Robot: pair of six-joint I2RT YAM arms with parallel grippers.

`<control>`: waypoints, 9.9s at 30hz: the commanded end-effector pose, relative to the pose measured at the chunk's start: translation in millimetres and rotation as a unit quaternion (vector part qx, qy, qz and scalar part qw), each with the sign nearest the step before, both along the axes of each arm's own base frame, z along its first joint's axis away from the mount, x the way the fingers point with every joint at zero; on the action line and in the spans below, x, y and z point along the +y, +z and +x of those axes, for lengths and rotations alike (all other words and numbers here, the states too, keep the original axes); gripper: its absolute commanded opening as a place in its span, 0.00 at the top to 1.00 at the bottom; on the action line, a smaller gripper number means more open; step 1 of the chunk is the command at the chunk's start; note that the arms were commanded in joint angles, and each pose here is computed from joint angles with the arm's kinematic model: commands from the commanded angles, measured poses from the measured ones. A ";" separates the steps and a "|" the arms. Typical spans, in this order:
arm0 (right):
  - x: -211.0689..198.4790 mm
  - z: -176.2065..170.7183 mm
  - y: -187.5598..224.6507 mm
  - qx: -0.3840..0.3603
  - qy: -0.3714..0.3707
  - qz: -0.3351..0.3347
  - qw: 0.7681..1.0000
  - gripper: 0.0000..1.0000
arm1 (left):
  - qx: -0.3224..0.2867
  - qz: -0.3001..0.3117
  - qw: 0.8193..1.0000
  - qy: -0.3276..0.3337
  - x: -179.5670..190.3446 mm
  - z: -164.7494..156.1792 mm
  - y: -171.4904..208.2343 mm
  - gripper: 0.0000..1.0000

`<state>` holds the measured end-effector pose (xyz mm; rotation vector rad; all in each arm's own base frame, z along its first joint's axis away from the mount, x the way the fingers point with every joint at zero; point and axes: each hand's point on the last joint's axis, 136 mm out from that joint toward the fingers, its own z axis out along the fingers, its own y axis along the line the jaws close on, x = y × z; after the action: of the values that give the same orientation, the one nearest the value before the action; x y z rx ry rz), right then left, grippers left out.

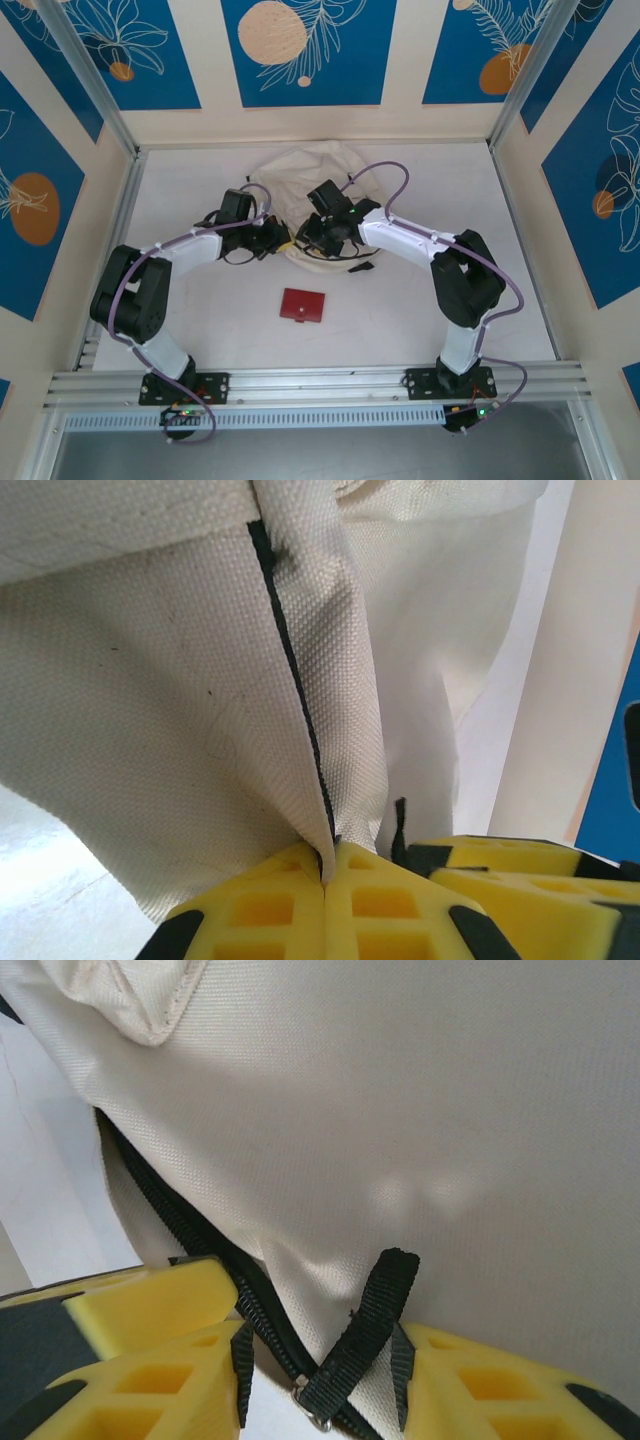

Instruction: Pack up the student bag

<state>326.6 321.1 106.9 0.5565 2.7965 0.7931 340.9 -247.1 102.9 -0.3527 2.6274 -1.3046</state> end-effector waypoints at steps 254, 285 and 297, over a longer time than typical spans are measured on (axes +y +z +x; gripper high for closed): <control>-94.6 62.5 17.5 -0.141 -0.008 -0.254 0.957 1.00 | 0.000 0.125 0.982 0.142 136.9 -45.4 23.1 0.33; -144.0 69.3 57.8 -0.168 0.054 -0.084 0.981 0.40 | -0.154 0.190 0.969 0.024 77.6 13.1 95.9 0.05; -147.3 126.3 20.9 -0.101 0.006 -0.076 0.992 0.50 | -0.174 0.181 0.967 -0.044 -10.4 66.7 88.0 0.23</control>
<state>444.6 174.9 132.7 0.3680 2.6133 0.5741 391.5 -244.1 187.9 0.0228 2.5496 -0.7958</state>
